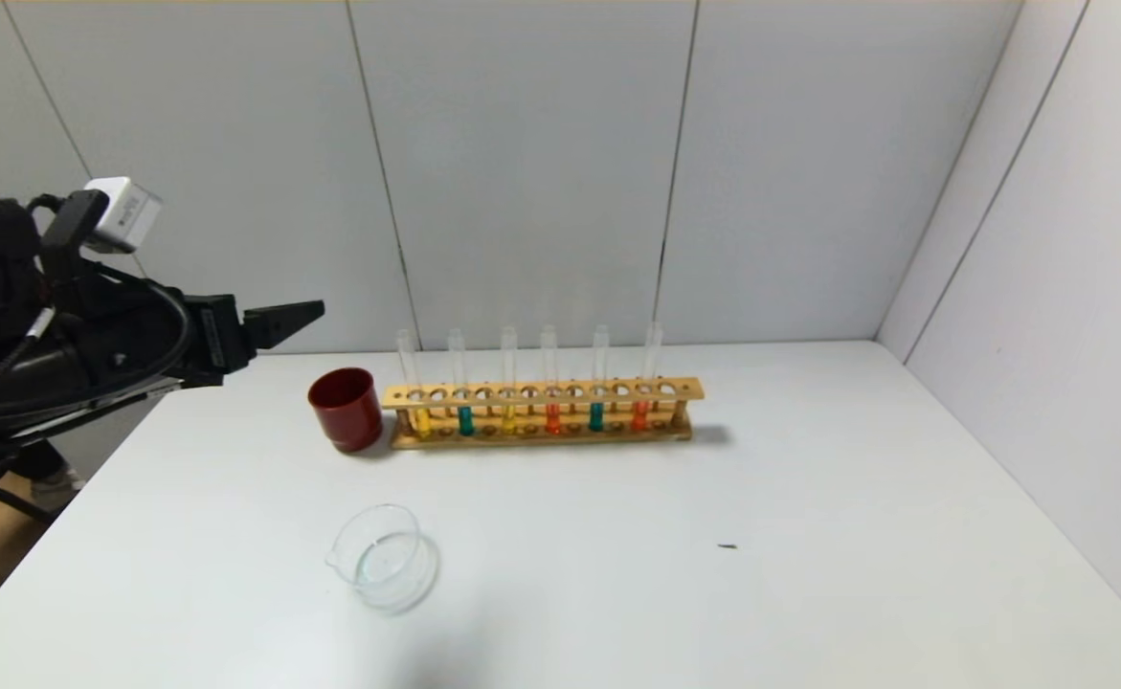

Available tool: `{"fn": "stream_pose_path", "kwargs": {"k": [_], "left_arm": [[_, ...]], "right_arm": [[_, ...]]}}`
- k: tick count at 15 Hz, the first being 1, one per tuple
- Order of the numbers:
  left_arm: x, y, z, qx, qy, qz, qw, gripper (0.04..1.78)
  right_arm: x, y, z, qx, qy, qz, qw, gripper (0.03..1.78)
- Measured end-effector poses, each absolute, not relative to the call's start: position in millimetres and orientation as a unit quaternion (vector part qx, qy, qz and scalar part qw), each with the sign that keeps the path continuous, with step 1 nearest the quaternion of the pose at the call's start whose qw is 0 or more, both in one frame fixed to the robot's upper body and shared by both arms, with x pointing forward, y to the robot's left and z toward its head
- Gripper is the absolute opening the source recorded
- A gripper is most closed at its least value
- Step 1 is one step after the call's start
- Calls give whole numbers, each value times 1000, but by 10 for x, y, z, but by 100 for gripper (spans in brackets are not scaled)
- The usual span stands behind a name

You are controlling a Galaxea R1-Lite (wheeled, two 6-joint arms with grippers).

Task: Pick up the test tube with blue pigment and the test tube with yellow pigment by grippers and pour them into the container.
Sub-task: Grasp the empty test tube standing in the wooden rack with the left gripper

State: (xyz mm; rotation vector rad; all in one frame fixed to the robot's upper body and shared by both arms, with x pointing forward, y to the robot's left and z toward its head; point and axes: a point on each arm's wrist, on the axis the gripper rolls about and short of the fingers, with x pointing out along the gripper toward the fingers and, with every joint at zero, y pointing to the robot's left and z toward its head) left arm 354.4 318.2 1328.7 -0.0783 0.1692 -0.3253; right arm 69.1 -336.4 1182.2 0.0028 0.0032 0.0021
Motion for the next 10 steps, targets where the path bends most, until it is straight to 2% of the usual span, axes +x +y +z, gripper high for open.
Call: {"fn": "stream_pose_path", "kwargs": {"k": [10], "left_arm": [[4059,2986,12764,-40,115,-189,974,174]], "right_arm": [[691,-3364,11822,2,2,1,1000,175]]}}
